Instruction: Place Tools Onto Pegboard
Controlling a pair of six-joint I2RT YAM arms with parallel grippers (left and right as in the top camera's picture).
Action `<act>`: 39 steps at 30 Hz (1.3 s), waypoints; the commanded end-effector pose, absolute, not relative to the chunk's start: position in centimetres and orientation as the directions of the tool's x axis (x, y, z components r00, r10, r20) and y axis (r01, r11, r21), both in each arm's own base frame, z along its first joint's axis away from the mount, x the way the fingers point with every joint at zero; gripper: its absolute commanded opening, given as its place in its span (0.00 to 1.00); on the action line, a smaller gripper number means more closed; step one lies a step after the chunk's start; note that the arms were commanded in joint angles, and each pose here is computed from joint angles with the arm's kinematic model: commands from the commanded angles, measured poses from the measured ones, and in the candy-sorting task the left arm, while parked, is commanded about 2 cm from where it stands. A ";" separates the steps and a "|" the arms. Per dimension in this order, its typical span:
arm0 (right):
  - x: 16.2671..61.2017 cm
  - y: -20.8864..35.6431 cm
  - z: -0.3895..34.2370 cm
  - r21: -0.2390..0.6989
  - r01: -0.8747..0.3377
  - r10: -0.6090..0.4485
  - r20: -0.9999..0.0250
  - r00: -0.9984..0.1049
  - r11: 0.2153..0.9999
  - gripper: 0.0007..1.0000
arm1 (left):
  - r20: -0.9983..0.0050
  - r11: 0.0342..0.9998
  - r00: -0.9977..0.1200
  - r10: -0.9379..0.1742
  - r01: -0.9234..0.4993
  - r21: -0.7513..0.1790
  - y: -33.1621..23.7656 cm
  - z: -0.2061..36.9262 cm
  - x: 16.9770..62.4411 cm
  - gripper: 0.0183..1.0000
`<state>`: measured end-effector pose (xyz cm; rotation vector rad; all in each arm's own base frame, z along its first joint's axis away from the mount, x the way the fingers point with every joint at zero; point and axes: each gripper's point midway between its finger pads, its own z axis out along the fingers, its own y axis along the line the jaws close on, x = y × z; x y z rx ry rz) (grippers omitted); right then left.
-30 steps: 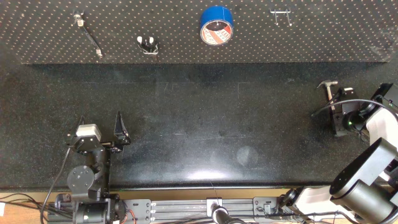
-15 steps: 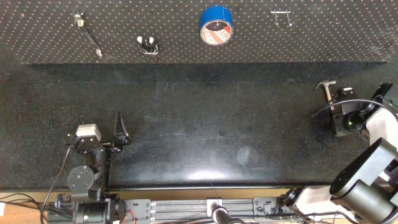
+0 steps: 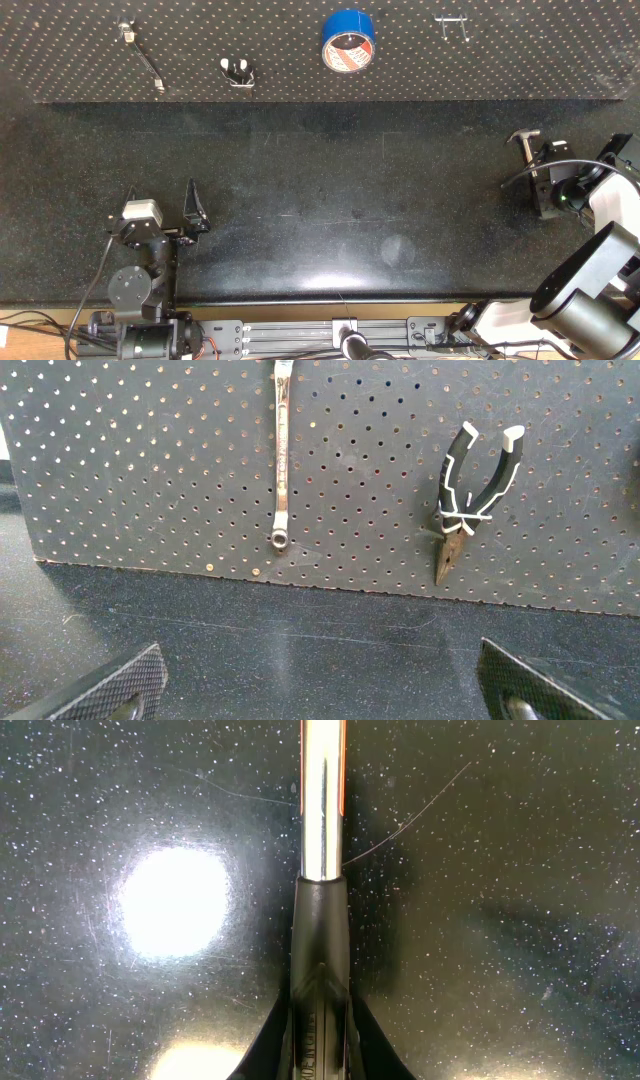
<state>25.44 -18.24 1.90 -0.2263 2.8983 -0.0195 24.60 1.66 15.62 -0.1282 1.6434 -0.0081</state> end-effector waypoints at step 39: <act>25.8 -1.7 26.3 -0.086 -0.136 -0.151 -0.791 -0.593 0.987 0.07 | -0.992 0.993 -0.071 -0.100 -0.069 -0.095 1.4 15.6 24.6 1.00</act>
